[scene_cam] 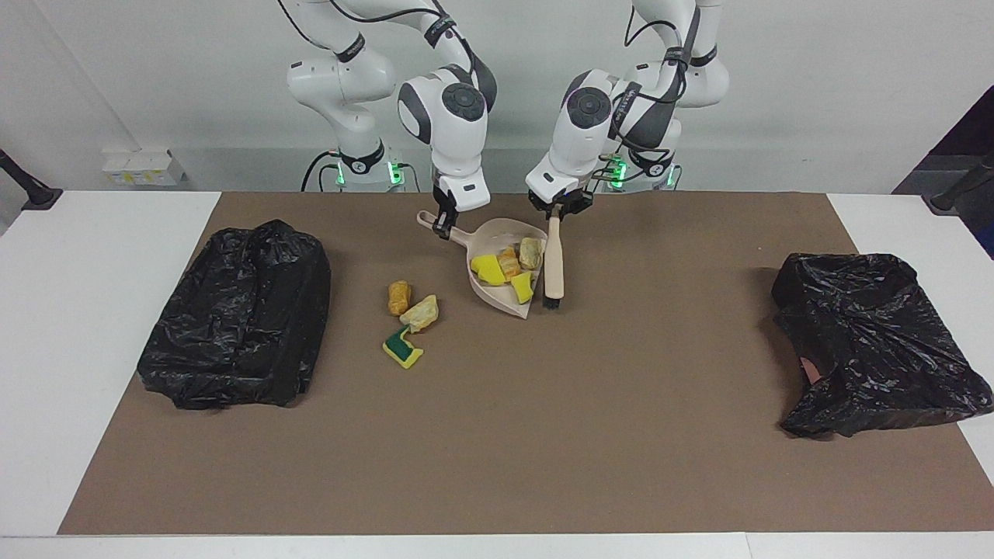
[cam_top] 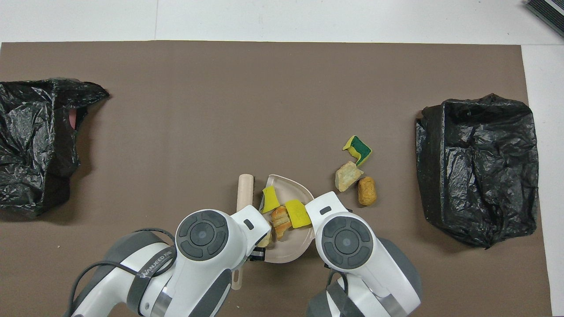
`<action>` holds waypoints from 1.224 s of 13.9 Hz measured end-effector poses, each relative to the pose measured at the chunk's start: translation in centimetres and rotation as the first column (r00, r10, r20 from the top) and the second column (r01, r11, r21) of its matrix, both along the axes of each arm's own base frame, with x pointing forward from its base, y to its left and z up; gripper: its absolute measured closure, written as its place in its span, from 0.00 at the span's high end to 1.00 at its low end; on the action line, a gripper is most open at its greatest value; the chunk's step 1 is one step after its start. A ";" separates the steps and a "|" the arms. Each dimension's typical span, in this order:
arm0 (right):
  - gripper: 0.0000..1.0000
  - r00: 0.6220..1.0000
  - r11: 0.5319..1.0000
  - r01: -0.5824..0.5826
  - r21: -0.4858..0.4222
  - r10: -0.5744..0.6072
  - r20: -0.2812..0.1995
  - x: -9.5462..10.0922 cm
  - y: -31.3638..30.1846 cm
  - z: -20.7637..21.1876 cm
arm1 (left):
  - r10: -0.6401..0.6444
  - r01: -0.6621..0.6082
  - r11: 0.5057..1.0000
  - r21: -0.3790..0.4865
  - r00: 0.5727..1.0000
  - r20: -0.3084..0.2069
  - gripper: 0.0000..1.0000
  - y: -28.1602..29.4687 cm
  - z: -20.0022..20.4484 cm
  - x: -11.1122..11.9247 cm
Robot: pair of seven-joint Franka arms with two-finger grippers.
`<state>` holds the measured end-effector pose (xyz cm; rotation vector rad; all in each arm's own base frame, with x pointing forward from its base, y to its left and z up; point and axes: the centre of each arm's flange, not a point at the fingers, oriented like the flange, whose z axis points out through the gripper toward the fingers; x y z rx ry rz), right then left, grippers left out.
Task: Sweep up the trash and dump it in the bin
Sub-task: 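Sweep the remaining crumbs into the dustpan with the brush, then carry the loaded dustpan with the right gripper to the black bag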
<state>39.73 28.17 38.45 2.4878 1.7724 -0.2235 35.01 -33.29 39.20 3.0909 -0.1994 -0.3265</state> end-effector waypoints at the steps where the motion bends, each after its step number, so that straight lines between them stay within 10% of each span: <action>1: 0.31 1.000 1.000 0.002 0.005 -0.002 0.009 0.2 0.0 0.5 | 0.018 -0.019 1.000 0.010 1.000 0.005 0.26 0.1 0.3 0.1; 8: 0.31 0.999 0.997 0.040 0.060 -0.042 0.033 4.0 -5.2 6.1 | 0.120 -0.120 0.985 0.126 0.993 0.008 0.26 0.7 2.2 -3.5; 13: 0.31 0.995 0.985 0.083 0.155 -0.090 0.043 9.6 -21.9 12.6 | 0.081 -0.087 0.985 0.146 0.995 0.052 0.26 -0.8 1.2 -7.9; 17: 0.31 0.992 0.977 0.078 0.200 -0.097 0.086 10.4 -36.9 14.6 | 0.095 -0.101 0.988 0.115 0.994 0.061 0.26 -3.5 -0.6 -11.5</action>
